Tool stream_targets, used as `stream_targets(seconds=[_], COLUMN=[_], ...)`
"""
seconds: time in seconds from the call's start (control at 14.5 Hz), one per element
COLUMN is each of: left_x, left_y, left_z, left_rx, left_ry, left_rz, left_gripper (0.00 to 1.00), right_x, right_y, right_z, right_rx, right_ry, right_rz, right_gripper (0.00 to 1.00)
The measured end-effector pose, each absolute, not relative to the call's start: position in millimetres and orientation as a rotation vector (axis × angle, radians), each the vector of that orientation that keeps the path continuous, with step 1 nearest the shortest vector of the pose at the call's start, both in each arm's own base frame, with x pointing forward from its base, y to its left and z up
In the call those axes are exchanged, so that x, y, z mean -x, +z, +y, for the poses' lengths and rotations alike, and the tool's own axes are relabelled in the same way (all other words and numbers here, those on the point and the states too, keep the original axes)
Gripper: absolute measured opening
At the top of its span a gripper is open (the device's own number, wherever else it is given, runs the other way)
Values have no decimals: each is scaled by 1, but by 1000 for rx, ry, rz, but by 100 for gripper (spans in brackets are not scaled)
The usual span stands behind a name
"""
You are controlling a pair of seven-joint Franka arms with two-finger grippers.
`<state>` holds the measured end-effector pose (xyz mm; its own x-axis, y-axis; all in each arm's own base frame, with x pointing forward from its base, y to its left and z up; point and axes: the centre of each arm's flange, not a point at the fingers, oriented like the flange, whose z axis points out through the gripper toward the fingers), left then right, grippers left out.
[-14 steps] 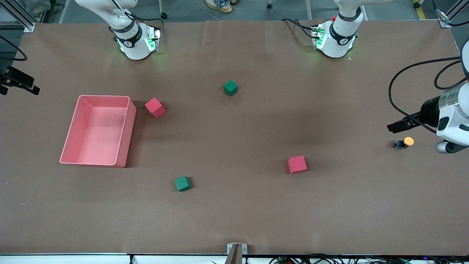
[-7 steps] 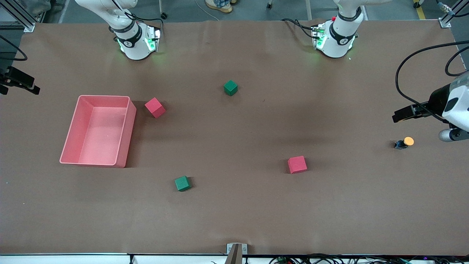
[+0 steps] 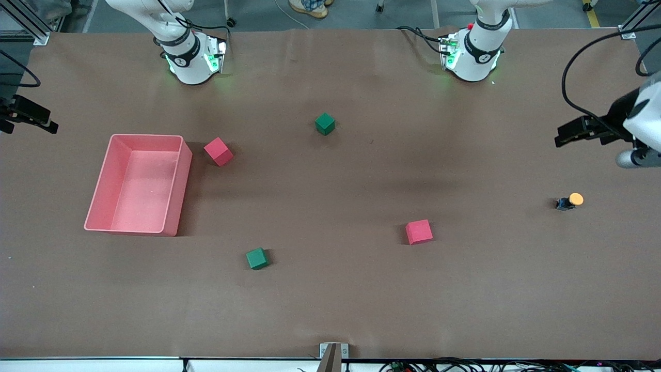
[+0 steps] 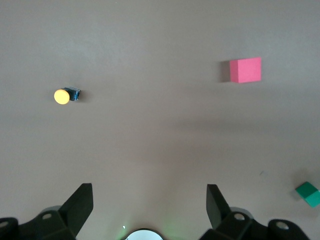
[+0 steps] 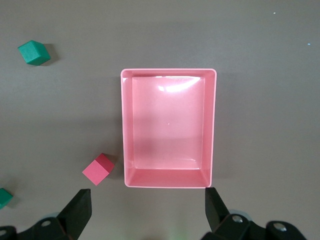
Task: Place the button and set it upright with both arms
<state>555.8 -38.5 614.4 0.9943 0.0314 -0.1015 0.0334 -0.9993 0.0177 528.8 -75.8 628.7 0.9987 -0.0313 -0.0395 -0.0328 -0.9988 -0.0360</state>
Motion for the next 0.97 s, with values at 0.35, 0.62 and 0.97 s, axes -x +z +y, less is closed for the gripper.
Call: stream_targets(seconds=[0.35,0.62,0.97], left_x=[-518,-516,-515], left_y=[610,607,616], left_z=[-50,-51,-53], left_rx=[-3130,-3131,-3132], left_ry=[-109,-102,-47], left_rz=[21,-1,-50], left_gripper=[100,100,100], right_x=[-529,-528,-526], right_y=[630,632,635], right_z=[-76,-77,-79], right_rx=[3105,3105,3105], right_ry=[52,47,37], right_rz=[50,53,60], right_gripper=[100,100,100])
